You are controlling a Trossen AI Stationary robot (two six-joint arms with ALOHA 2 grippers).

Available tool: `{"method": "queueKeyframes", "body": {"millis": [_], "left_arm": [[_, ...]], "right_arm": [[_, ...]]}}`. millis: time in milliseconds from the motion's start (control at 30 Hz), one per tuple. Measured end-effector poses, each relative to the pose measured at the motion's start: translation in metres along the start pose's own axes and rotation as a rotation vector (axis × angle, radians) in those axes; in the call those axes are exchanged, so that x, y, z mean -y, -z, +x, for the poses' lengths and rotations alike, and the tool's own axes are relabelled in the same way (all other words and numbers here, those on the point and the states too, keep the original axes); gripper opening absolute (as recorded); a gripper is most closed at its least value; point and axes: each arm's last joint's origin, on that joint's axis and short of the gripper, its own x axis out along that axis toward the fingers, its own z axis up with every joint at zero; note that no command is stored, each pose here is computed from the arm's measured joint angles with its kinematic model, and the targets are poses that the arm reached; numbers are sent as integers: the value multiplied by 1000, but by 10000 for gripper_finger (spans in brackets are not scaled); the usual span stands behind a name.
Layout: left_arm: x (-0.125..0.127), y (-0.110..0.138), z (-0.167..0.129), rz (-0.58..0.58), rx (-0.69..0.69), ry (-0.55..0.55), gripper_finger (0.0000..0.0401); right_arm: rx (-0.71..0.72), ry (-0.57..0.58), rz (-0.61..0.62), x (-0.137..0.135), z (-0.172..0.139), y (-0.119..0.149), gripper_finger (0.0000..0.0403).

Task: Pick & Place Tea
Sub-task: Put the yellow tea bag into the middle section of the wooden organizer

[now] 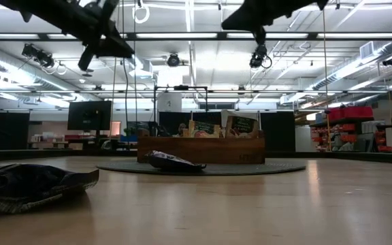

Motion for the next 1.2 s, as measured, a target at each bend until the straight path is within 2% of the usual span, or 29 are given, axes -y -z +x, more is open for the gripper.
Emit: {"method": "queueKeyframes", "body": {"millis": [133,400,567,733,833,1000,1200], "left_arm": [[-13,-4,11,-154,-20,-44,55],[-42,-8,34,-328,-129,-62,64],[-58,-13,55,-403,-117,-53,117],[-80,-7,78,-458,-195,-51,189],[-93,-1,91,-496,-245,-65,218],[-114,15,111,-538,-324,-113,231],[-136,22,131,-606,-321,-128,231]], "right_arm": [[4,42,25,1,-13,9,0],[-18,51,39,1,-24,15,0],[-8,51,38,0,-27,13,0],[-33,53,40,0,-27,16,0],[-40,54,39,0,-27,16,0],[-45,54,39,0,-27,17,0],[-58,57,40,1,-27,18,0]]}}
